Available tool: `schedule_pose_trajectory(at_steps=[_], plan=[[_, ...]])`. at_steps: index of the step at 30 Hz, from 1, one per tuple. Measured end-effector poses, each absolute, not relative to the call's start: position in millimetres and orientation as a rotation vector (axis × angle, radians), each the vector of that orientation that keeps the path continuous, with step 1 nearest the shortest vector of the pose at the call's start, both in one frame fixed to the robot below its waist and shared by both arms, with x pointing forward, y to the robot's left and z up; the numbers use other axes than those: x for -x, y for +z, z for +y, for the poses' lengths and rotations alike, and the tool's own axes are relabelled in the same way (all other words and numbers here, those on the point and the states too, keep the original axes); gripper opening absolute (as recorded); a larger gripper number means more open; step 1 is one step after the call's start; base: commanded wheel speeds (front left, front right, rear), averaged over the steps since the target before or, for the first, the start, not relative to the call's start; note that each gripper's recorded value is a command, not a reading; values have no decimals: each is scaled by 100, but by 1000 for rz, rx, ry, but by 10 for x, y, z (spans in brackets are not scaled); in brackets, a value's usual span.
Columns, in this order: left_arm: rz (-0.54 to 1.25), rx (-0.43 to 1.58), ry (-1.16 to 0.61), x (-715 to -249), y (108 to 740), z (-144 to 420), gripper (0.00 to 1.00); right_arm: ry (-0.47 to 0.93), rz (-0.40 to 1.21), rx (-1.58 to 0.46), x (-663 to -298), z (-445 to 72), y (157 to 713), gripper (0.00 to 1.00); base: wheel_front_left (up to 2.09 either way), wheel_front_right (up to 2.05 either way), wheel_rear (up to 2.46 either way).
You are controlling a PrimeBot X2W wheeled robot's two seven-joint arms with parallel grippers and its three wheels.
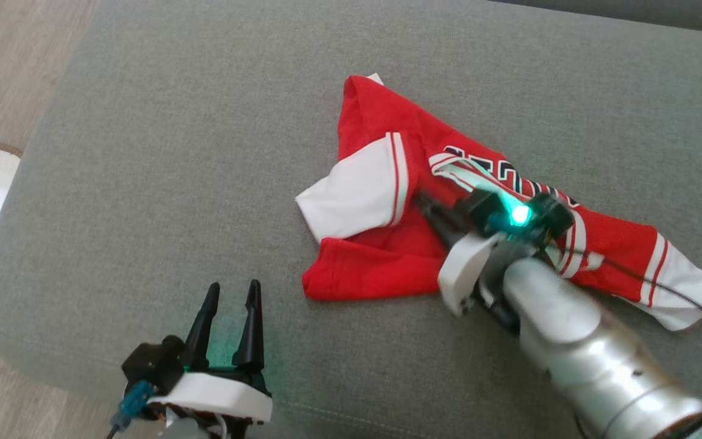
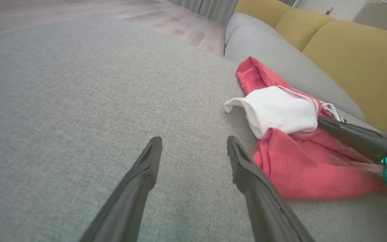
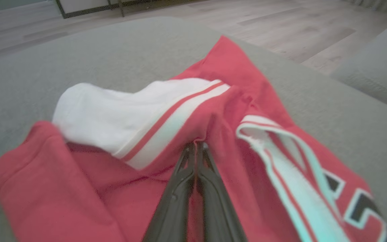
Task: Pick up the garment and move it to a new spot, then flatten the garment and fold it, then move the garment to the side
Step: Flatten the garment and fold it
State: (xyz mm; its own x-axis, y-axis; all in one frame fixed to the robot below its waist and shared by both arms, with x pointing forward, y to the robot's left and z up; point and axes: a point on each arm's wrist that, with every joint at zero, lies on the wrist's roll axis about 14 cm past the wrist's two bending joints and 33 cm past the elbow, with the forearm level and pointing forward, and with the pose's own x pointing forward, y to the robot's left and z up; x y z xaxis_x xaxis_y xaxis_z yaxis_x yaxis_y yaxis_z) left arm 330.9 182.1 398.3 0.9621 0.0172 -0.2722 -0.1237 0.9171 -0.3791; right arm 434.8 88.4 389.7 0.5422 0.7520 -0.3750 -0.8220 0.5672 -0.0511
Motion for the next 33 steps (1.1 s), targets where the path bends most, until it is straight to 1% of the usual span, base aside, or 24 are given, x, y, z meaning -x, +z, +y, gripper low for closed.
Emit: schedule_pose_trajectory(at_steps=[1, 2, 4, 9, 12, 16, 19, 24, 28, 29, 30, 33], plan=[[269, 409, 77, -3310, 3980, 1827, 100, 930, 314, 223, -4424, 876, 3942, 0, 0, 0, 0], [269, 409, 77, -3310, 3980, 1827, 100, 930, 314, 223, -4424, 876, 3942, 0, 0, 0, 0], [271, 412, 78, -3314, 3970, 1828, 100, 894, 284, 208, -4584, 832, 4029, 0, 0, 0, 0], [273, 414, 75, -3342, 3961, 1819, 100, 774, 245, 207, -4976, 569, 4176, 0, 0, 0, 0], [281, 414, 64, -3362, 3941, 1783, 100, 682, 220, 233, -5280, 270, 4262, 0, 0, 0, 0], [270, 409, 39, -3477, 3978, 1735, 100, 538, 166, 302, -5770, -287, 4461, 0, 0, 0, 0], [249, 400, 13, -3589, 4048, 1694, 100, 461, 128, 348, -6032, -572, 4618, 0, 0, 0, 0], [261, 402, 9, -3599, 4015, 1673, 100, 347, 105, 370, -6280, -917, 4731, 0, 0, 0, 0], [270, 402, 11, -3595, 3988, 1670, 100, 306, 118, 395, -6326, -1013, 4714, 0, 0, 0, 0], [270, 402, 8, -3601, 3986, 1663, 100, 302, 129, 382, -6309, -1000, 4686, 26, 0, 0, 0], [271, 402, 5, -3608, 3982, 1653, 100, 302, 140, 360, -6281, -968, 4649, 100, 0, 0, 0], [273, 404, -13, -3636, 3978, 1599, 100, 324, 163, 309, -6153, -819, 4533, 100, 0, 0, 0]])
